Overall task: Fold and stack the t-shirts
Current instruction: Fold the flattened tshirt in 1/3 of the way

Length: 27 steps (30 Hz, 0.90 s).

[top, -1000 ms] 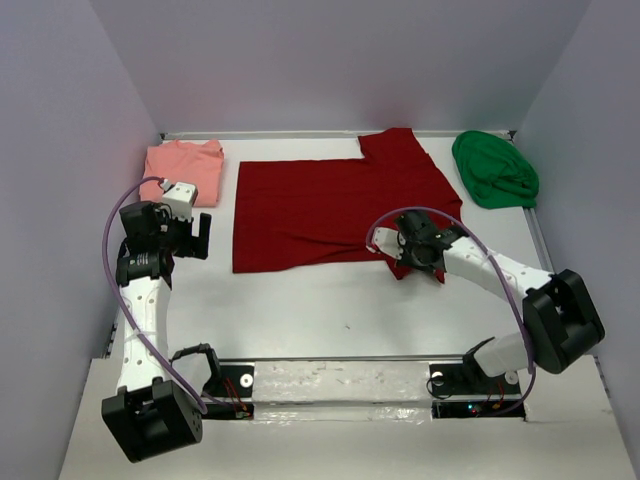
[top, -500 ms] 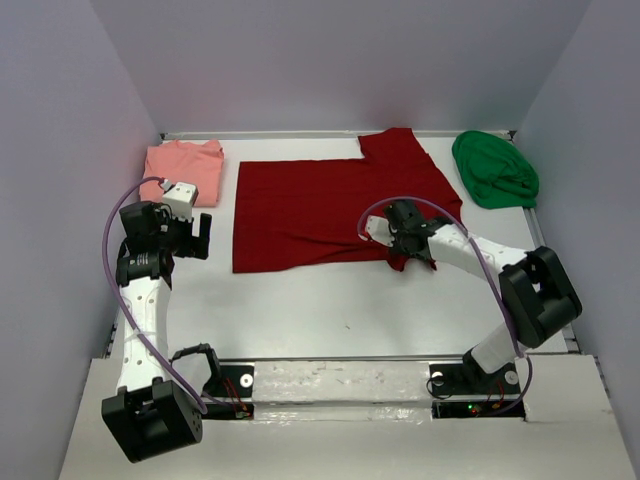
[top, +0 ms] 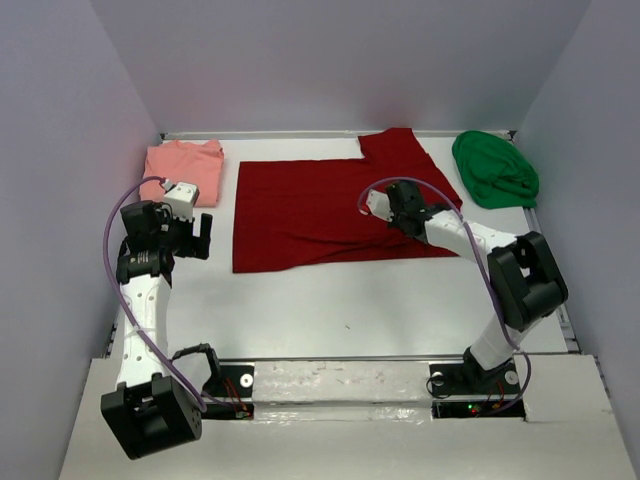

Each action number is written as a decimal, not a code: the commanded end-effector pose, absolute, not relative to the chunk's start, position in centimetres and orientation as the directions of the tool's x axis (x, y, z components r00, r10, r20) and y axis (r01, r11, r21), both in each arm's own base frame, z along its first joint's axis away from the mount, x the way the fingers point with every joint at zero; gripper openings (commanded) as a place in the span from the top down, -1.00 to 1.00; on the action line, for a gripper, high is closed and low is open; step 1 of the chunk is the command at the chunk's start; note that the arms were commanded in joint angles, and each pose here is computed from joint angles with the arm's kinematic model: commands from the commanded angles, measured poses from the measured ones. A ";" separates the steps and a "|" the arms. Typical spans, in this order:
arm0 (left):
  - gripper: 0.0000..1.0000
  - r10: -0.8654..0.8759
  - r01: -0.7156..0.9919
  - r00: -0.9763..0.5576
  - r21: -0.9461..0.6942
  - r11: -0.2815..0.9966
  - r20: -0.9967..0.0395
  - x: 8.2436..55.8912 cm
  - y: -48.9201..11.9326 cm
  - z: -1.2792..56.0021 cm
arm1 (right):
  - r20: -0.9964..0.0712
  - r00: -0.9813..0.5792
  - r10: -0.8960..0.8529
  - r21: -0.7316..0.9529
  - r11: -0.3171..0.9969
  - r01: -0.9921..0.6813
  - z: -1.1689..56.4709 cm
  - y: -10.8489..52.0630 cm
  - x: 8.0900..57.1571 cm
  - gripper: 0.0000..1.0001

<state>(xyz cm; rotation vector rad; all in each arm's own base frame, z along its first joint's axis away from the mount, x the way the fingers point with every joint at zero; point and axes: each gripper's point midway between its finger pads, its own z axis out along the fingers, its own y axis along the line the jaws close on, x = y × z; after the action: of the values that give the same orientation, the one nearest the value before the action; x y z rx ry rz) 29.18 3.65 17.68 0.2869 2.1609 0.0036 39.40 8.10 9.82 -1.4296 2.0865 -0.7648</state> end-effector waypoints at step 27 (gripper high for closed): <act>-0.93 0.217 0.227 -0.540 0.108 0.968 -0.813 30.0 3.6 18.1 | -0.120 -0.333 -0.935 -0.791 0.293 -0.537 10.6 8.6 50.4 1.00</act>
<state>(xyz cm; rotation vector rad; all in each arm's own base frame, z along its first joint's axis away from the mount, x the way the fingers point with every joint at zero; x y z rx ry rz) 29.42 3.60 16.52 0.2959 2.1985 -0.0190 48.22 8.27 8.50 -1.3710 2.0426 -0.8507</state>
